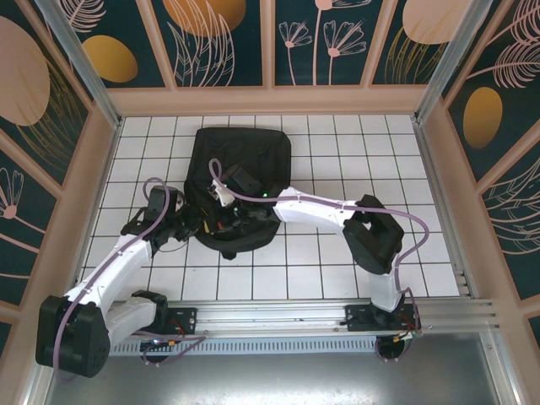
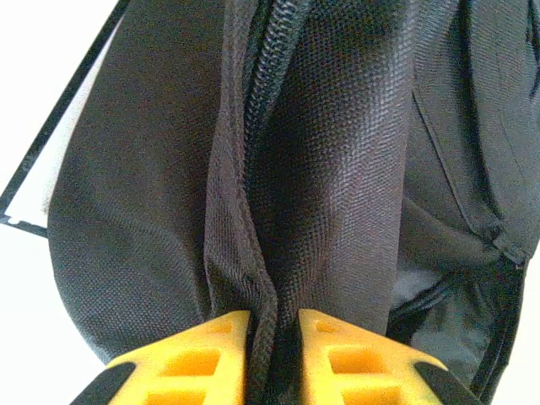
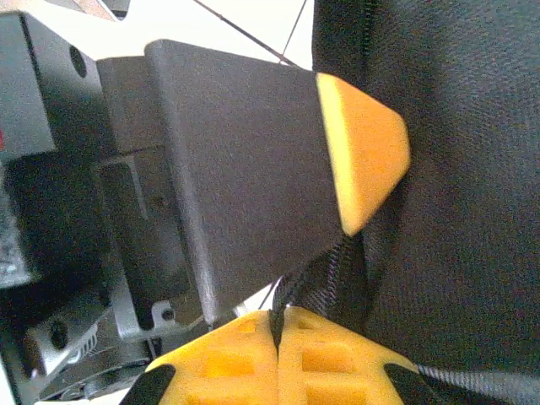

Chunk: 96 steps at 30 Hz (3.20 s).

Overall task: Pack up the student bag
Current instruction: Zip the student bag at the center of the table.

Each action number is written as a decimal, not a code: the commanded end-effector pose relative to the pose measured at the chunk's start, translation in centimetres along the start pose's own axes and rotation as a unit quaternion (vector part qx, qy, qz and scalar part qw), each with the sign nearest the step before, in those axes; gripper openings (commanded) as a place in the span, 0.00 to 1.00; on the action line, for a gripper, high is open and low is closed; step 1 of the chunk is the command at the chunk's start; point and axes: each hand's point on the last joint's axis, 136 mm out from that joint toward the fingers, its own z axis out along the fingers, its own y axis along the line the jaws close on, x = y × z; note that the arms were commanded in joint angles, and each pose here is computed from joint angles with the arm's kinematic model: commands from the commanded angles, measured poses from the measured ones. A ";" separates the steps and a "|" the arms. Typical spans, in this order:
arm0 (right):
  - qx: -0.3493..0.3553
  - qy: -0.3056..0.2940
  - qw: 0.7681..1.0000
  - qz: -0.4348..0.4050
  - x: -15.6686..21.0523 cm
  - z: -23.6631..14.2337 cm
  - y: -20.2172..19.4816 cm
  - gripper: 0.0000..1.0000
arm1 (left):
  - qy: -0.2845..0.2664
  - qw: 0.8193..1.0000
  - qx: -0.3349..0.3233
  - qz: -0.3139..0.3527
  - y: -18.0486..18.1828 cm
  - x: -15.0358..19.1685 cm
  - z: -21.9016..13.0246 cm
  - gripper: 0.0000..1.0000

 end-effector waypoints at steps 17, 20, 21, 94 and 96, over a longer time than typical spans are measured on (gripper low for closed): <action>0.117 0.023 0.991 -0.055 6.5 -5.1 -4.3 0.00 | -0.090 0.991 -0.082 0.052 2.2 -3.2 -1.4 0.00; 0.133 0.027 0.989 -0.056 7.1 -5.8 -5.3 0.00 | -0.095 0.990 -0.086 0.055 2.4 -3.4 -1.6 0.00; 0.138 0.027 0.989 -0.053 7.2 -6.1 -5.7 0.00 | -0.099 0.990 -0.089 0.056 2.5 -3.5 -1.8 0.00; 0.066 -0.037 0.997 0.020 0.2 -4.8 -3.3 0.00 | -0.165 0.956 -0.151 0.187 -11.2 -12.1 2.5 0.67; 0.051 -0.055 0.996 0.039 -0.7 -5.7 -4.1 0.00 | -0.169 0.962 -0.143 0.161 -10.1 -12.1 0.9 0.66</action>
